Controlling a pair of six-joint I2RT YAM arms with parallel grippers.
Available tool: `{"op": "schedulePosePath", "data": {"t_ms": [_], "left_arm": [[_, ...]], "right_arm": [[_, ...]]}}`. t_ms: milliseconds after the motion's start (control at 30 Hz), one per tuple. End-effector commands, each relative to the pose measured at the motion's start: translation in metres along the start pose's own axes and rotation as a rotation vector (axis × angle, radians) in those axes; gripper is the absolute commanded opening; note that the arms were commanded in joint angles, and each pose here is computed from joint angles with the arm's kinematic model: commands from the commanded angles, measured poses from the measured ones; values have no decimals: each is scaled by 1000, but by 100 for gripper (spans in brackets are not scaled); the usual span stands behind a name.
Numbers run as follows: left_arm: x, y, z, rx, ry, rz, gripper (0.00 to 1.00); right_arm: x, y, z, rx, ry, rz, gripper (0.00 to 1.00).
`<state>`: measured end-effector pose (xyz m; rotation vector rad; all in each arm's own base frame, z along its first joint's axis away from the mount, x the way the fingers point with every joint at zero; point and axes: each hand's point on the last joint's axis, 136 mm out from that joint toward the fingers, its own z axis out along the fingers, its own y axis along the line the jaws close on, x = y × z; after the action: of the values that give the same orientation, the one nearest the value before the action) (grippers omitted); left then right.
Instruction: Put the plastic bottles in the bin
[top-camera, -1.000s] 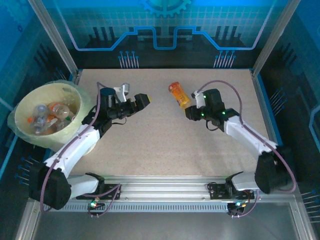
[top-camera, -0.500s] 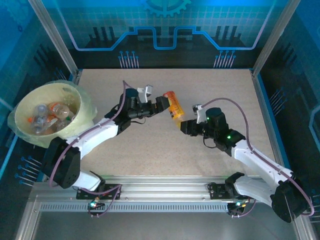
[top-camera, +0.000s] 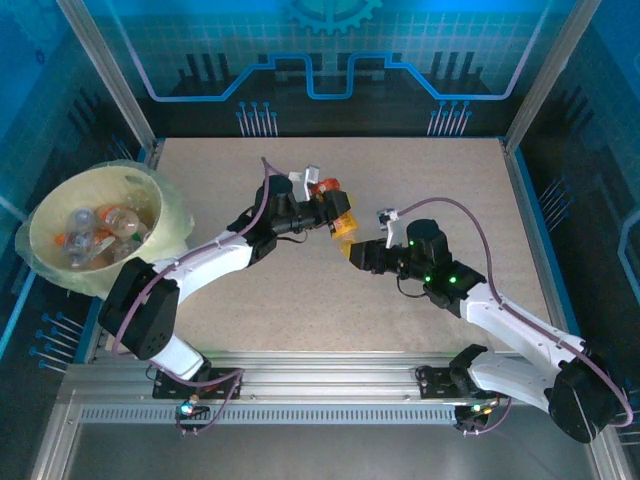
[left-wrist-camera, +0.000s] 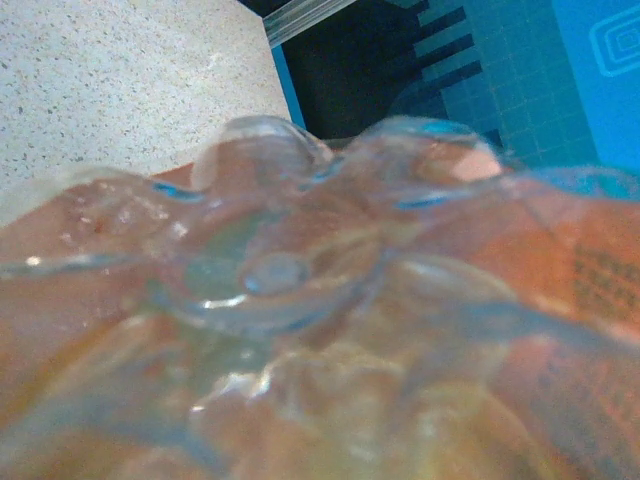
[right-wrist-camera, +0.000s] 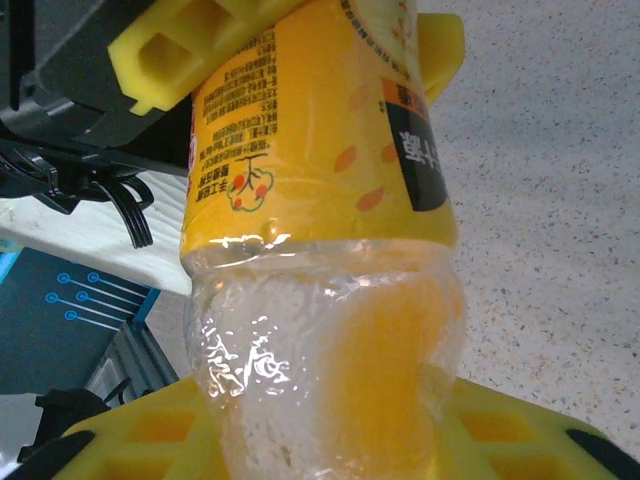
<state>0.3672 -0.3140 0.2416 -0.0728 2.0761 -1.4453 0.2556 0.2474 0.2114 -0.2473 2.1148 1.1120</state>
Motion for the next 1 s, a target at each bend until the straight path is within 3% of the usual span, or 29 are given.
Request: {"op": "schedulePosePath", "data": {"t_ms": [0, 367, 433, 667, 833, 967], "left_arm": [[-10, -18, 2, 58, -38, 23, 61], [-20, 0, -19, -115, -111, 81, 59], [-23, 1, -26, -139, -133, 93, 58], [-42, -4, -73, -293, -208, 198, 58], [-50, -13, -128, -456, -259, 308, 58], [-58, -34, -174, -535, -310, 396, 59]], "right_arm": [[4, 15, -1, -58, 26, -52, 49], [5, 25, -19, -3, 149, -189, 89], [-1, 27, -25, 20, 151, -230, 100], [-35, 11, -53, 230, 32, -298, 100], [-57, -5, -66, 342, -127, -260, 100], [-58, -28, -66, 428, -175, -189, 100]]}}
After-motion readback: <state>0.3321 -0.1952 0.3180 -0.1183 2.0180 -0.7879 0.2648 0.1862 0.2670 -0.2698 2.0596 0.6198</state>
